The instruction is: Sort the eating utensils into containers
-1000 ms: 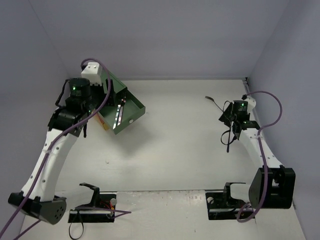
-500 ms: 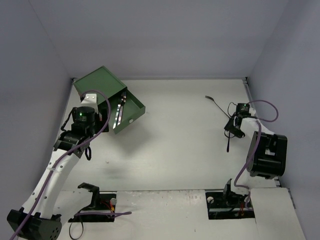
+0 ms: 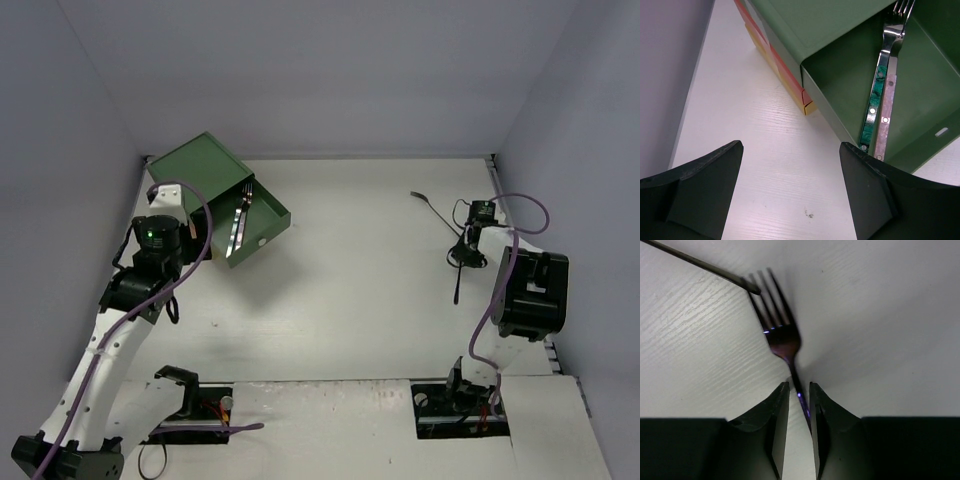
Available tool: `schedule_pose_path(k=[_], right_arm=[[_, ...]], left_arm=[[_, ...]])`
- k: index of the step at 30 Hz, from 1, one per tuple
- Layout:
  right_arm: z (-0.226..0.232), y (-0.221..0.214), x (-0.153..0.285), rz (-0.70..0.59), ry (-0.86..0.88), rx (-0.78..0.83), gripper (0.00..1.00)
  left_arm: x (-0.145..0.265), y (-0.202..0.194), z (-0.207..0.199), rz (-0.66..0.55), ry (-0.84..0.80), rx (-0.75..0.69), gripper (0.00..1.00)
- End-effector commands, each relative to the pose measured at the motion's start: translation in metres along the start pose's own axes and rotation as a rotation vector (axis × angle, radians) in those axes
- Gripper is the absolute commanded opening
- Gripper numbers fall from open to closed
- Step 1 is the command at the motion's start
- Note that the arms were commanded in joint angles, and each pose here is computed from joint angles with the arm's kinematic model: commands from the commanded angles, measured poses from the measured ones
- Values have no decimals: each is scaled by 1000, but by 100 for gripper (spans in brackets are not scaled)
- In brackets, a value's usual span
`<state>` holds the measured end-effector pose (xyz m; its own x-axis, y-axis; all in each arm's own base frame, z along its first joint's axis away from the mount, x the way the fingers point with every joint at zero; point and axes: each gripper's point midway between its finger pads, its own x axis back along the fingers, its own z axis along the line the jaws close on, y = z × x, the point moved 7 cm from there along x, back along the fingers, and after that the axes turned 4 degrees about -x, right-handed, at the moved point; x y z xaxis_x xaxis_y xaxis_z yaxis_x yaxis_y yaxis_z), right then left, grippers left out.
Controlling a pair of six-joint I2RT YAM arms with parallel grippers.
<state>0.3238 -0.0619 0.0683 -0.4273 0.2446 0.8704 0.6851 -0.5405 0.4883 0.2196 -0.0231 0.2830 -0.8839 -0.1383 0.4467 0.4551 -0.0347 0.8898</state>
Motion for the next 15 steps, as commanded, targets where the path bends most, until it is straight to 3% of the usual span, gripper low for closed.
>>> schedule_pose_path(k=[1,9,15], right_arm=[[4,-10,-6,55,17,32,3],[55,-26,25,44,177,95,0],[134,-13,117,-119,462,97,0]], left_arm=[[-1,14,3,-72,20,54,75],[0,12,7,-86,42,64,75],[0,11,10,-95,70,68,75]])
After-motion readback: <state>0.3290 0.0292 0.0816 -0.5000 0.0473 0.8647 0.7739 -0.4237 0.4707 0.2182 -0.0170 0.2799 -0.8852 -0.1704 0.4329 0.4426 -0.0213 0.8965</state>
